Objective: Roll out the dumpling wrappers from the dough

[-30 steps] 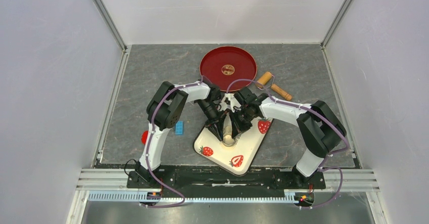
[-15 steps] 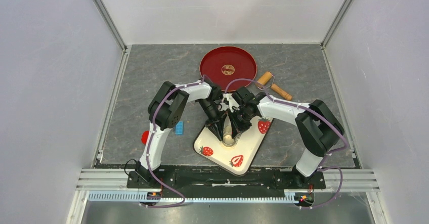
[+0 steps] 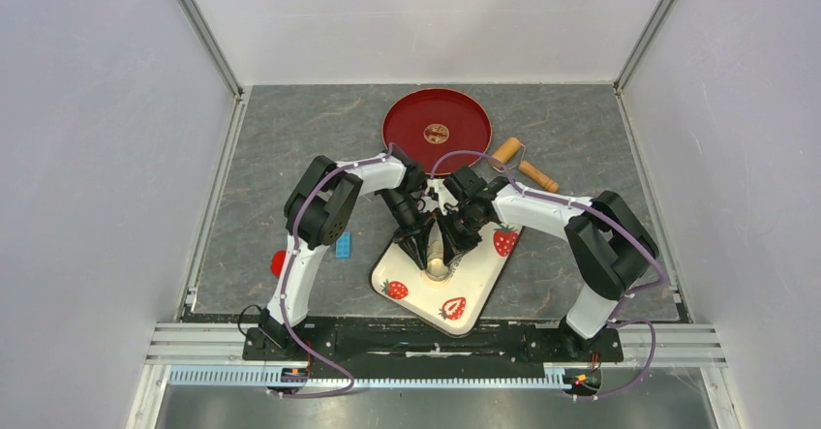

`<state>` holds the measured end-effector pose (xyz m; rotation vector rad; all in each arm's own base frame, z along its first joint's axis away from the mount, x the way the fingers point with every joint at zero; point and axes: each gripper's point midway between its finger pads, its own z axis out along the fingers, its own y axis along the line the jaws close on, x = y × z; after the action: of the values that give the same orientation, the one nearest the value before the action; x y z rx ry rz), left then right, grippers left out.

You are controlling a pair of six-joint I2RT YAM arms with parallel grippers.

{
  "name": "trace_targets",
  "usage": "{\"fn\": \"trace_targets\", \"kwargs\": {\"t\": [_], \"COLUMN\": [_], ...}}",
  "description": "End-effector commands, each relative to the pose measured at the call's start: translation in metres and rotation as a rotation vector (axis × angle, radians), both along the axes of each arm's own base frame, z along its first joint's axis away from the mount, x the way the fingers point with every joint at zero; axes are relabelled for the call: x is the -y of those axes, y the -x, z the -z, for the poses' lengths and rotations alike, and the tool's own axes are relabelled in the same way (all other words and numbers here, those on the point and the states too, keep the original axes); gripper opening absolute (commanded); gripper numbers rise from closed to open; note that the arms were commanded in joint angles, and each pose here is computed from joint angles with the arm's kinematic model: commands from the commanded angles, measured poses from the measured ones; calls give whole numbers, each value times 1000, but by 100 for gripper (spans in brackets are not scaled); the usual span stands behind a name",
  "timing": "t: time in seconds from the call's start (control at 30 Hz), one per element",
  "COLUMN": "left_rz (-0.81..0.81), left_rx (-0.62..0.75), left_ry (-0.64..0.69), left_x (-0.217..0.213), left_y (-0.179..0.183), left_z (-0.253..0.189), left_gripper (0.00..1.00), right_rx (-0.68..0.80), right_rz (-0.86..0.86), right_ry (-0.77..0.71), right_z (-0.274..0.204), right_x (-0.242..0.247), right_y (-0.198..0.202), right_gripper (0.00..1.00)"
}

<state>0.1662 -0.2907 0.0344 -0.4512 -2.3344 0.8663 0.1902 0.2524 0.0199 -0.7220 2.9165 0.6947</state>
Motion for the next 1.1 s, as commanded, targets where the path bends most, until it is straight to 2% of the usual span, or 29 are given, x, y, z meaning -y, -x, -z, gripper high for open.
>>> {"fn": "trace_targets", "kwargs": {"t": [0.0,0.1,0.23,0.43,0.8,0.93,1.07], "left_rz": [168,160,144,121,112,107,89], "left_rx": [140,128,157,209,278,317,367], "left_ry": [-265,-227,-194,-180,-165,-138,-78], "left_x": [-53,-47,-41,-38,-30,-25,-16], "left_y": [1,2,-5,-19,-40,-49,-57], "left_z": [102,99,87,66,31,12,-11], "left_gripper": [2,2,3,9,15,20,28], "right_rx": [30,46,80,134,99,118,124], "right_rz": [-36,-32,-22,10,7,16,40], "right_ry": [376,338,281,225,160,140,78], "right_z": [54,43,20,-16,-23,-31,-46], "right_x": [77,65,48,32,21,18,10], "right_y": [4,-5,-22,-49,-48,-52,-60], "right_gripper": [0,1,6,11,15,33,39]}}
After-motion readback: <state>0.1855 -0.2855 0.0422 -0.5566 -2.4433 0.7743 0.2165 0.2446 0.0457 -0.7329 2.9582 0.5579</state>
